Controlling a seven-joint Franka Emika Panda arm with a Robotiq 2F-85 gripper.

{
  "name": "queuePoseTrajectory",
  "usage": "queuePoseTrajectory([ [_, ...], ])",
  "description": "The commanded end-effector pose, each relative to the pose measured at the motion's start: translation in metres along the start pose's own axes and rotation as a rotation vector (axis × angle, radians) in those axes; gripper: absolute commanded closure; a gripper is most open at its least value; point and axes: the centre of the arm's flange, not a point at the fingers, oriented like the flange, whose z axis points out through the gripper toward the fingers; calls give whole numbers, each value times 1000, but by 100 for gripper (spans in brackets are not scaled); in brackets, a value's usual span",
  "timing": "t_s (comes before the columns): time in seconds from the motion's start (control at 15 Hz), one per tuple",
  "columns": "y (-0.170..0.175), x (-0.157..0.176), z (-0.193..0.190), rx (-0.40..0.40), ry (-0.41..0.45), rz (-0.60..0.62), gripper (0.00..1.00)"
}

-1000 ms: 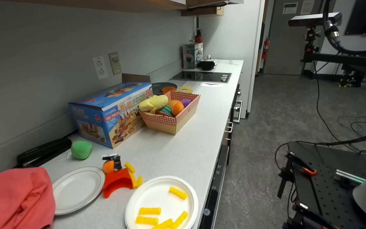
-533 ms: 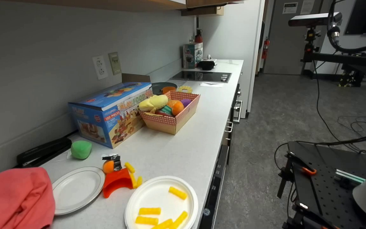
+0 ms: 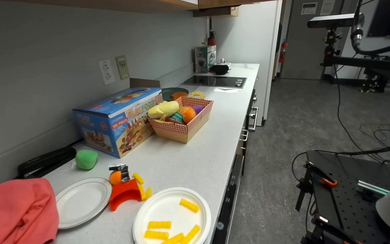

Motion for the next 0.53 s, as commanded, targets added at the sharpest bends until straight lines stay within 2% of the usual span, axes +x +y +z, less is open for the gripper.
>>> queuePoseTrajectory([
  [0.0,0,20,22,-153,27,104,0],
  [0.47,9,28,57,-369,0,217,0],
])
